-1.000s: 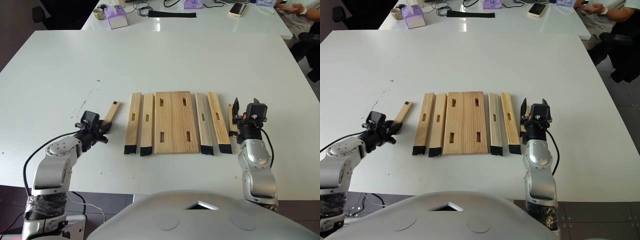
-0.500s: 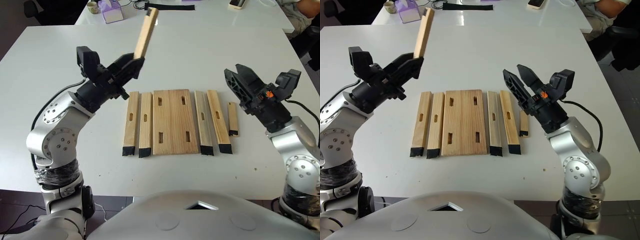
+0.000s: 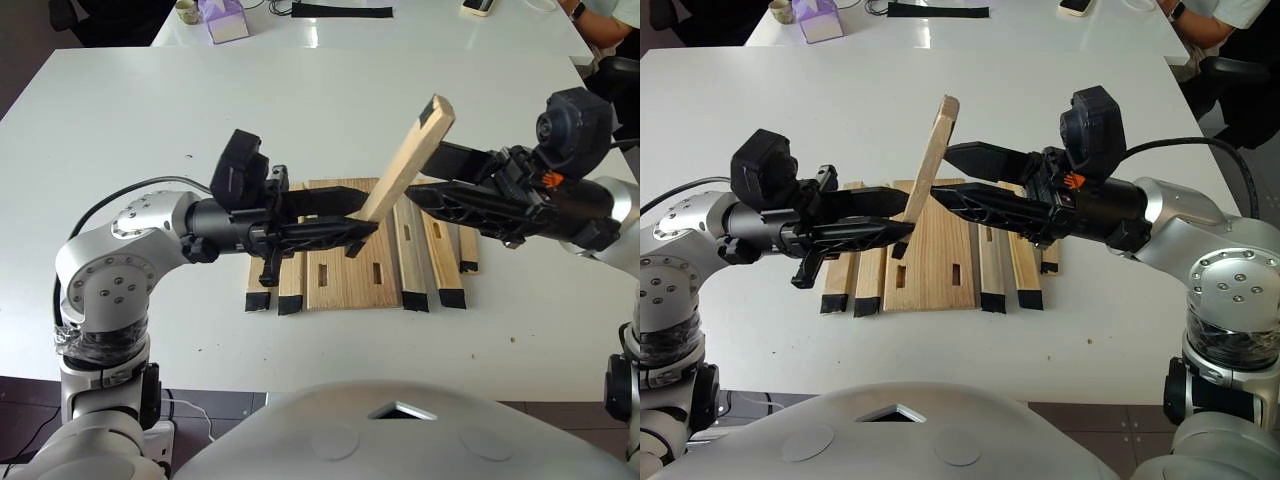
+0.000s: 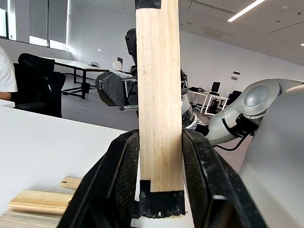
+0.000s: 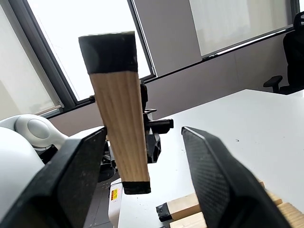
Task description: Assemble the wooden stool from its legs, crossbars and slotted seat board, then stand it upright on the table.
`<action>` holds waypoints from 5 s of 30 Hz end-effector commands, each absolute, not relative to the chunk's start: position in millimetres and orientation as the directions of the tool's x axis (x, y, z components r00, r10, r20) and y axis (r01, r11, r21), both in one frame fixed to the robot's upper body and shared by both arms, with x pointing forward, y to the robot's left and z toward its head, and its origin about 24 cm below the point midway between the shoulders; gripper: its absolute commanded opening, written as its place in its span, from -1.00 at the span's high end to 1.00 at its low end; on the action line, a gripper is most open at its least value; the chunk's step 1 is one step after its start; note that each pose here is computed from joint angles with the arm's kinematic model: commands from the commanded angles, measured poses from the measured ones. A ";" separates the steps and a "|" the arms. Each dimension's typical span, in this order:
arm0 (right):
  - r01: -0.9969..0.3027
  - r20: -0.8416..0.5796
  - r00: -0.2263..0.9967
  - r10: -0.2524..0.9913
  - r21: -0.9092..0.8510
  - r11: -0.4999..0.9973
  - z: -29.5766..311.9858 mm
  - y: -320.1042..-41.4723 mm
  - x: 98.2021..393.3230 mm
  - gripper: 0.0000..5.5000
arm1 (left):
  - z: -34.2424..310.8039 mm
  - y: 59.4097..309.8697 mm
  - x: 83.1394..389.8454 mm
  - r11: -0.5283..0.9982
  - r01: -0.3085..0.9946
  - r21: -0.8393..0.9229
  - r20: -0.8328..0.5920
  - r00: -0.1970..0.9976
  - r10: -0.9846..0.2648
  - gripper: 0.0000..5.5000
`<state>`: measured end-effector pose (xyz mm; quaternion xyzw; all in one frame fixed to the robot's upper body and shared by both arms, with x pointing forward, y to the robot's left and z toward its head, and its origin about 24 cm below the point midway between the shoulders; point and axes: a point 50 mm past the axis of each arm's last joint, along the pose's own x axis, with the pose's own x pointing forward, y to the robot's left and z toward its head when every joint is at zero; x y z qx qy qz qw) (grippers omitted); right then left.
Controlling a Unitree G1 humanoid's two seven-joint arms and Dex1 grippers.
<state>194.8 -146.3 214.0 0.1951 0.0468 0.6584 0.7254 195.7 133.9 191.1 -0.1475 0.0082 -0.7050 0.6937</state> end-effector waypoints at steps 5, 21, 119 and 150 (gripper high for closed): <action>-0.952 0.103 0.116 0.988 0.296 0.081 217.1 -147.2 194.1 -0.06 | 181.8 135.7 203.4 0.033 0.977 -0.210 0.131 0.062 -0.989 0.53; -0.974 0.024 0.040 0.999 0.223 0.033 210.6 -134.5 194.2 -0.06 | 183.3 133.7 195.6 -0.070 0.971 -0.229 0.125 -0.042 -0.991 0.53; -0.918 -0.546 0.209 0.811 0.177 0.355 45.1 -237.7 250.6 0.53 | 120.8 124.5 224.1 0.383 0.882 -0.275 -0.063 0.382 -0.922 -0.03; -0.912 -0.612 0.280 0.739 0.070 0.404 0.3 -216.2 237.3 0.06 | 117.2 115.1 219.9 0.349 0.893 -0.285 -0.068 0.344 -0.936 -0.03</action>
